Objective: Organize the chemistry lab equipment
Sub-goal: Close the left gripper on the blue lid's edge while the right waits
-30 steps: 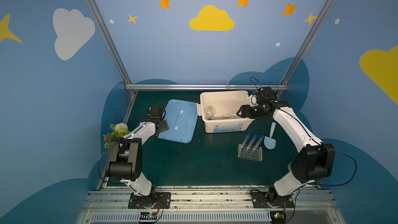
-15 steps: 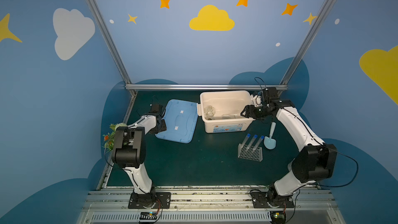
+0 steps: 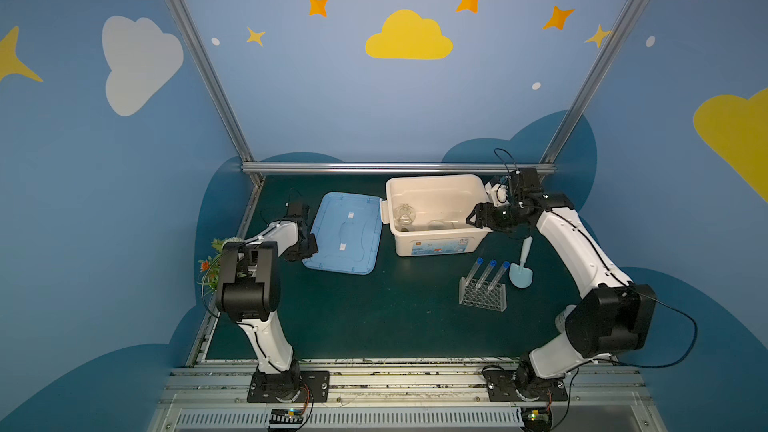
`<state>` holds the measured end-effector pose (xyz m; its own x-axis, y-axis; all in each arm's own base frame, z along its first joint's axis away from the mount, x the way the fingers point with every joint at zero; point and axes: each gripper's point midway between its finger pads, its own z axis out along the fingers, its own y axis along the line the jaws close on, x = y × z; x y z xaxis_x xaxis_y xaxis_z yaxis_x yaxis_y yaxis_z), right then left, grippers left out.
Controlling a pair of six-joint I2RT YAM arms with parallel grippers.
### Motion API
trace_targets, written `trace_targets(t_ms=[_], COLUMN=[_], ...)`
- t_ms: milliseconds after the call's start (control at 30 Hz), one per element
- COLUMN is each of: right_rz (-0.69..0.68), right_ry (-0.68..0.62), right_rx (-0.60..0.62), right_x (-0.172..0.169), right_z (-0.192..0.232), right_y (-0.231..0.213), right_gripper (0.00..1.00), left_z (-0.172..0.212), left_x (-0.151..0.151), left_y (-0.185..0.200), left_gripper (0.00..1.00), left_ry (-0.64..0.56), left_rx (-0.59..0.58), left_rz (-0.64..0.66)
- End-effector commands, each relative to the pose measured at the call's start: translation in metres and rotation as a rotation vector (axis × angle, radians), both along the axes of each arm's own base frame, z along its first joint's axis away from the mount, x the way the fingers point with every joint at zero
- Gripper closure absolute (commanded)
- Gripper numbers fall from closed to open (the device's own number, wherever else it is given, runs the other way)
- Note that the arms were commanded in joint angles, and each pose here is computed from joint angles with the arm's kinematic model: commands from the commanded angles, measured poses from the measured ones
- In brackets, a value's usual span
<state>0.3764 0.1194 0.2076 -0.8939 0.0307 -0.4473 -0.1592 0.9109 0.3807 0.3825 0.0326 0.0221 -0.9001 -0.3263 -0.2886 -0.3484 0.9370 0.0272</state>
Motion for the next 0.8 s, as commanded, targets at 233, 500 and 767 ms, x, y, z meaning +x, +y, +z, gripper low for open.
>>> trace_targets(t_ms=[233, 500, 767], right_rz=[-0.005, -0.006, -0.014], right_ry=[0.006, 0.010, 0.008], right_rx=[0.004, 0.008, 0.011], right_x=[-0.007, -0.009, -0.009], right_z=[0.003, 0.000, 0.003], right_y=[-0.006, -0.008, -0.010], right_gripper=[0.27, 0.27, 0.27], left_z=[0.008, 0.016, 0.014], left_x=[-0.031, -0.033, -0.032], left_y=[-0.009, -0.014, -0.010], left_gripper=[0.97, 0.92, 0.46], left_ry=[0.004, -0.011, -0.002], left_rx=[-0.067, -0.048, -0.043], left_rz=[0.048, 0.018, 0.062])
